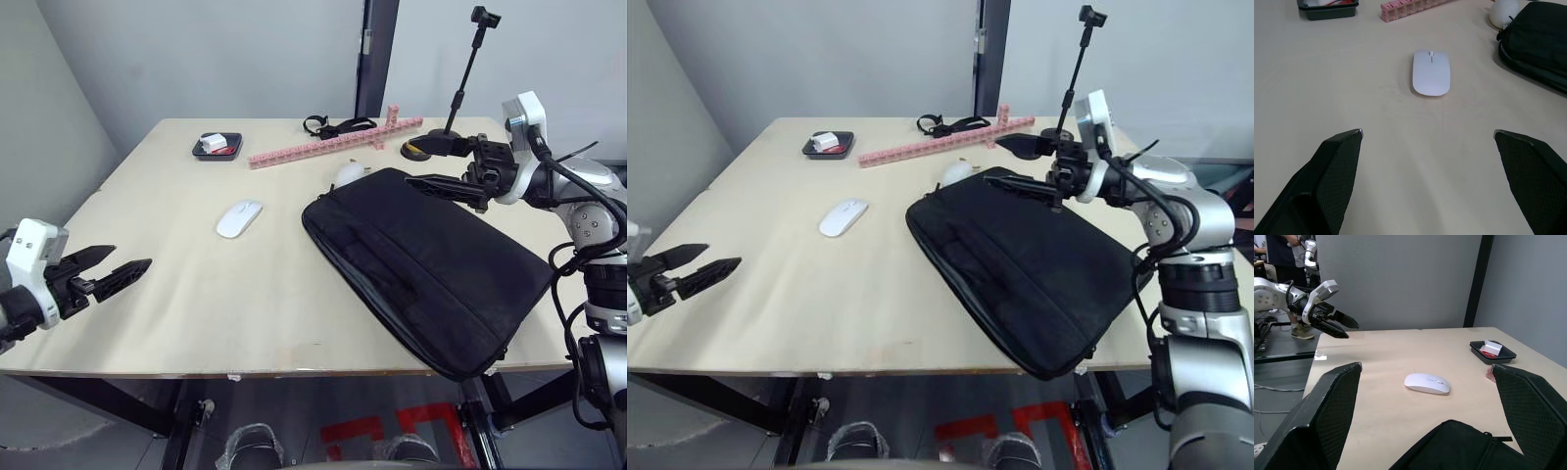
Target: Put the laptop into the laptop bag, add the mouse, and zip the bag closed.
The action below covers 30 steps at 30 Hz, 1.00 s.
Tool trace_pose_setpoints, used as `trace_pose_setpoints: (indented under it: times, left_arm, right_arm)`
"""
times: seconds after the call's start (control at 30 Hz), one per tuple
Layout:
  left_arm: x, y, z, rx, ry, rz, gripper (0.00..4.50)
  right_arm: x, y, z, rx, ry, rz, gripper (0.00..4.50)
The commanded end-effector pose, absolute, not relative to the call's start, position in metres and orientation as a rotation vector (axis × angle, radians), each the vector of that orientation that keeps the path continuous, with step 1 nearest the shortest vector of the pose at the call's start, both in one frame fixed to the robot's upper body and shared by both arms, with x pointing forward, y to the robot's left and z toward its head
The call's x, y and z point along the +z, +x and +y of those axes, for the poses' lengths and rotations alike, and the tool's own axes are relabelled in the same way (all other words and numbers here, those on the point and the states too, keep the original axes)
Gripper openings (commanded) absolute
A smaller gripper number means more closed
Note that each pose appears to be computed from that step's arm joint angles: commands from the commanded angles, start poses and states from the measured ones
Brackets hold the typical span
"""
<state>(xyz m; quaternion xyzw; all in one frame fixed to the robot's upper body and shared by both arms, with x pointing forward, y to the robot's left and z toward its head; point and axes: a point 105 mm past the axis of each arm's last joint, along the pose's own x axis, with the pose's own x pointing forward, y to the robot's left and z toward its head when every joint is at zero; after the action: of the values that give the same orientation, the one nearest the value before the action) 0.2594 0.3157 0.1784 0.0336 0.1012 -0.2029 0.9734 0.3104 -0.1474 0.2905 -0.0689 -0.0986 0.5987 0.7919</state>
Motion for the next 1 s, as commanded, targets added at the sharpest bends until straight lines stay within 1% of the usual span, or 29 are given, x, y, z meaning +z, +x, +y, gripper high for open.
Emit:
trace_pose_setpoints:
  times: [0.03,0.17,0.27,0.4,0.5,0.73,1.0]
  left_arm:
    - [0.185,0.279,0.307,-0.424,0.124,0.156,4.5]
    - [0.176,0.309,0.304,-0.408,0.139,0.14,4.5]
    - [0.161,0.331,0.292,-0.436,0.144,0.151,4.5]
    - [0.152,0.354,0.277,-0.457,0.174,0.138,4.5]
    - [0.148,0.373,0.276,-0.417,0.198,0.133,4.5]
    - [0.133,0.394,0.257,-0.46,0.176,0.149,4.5]
    - [0.122,0.407,0.248,-0.472,0.157,0.161,4.5]
  right_arm:
    - [0.3,0.302,-0.145,1.295,-0.177,-0.258,4.46]
    - [0.294,0.301,-0.143,1.284,-0.205,-0.239,4.46]
    - [0.294,0.299,-0.143,1.276,-0.213,-0.234,4.46]
    - [0.295,0.296,-0.144,1.266,-0.218,-0.232,4.46]
    - [0.294,0.294,-0.144,1.26,-0.228,-0.221,4.46]
    - [0.292,0.289,-0.146,1.255,-0.255,-0.198,4.46]
    - [0.295,0.285,-0.147,1.248,-0.273,-0.195,4.46]
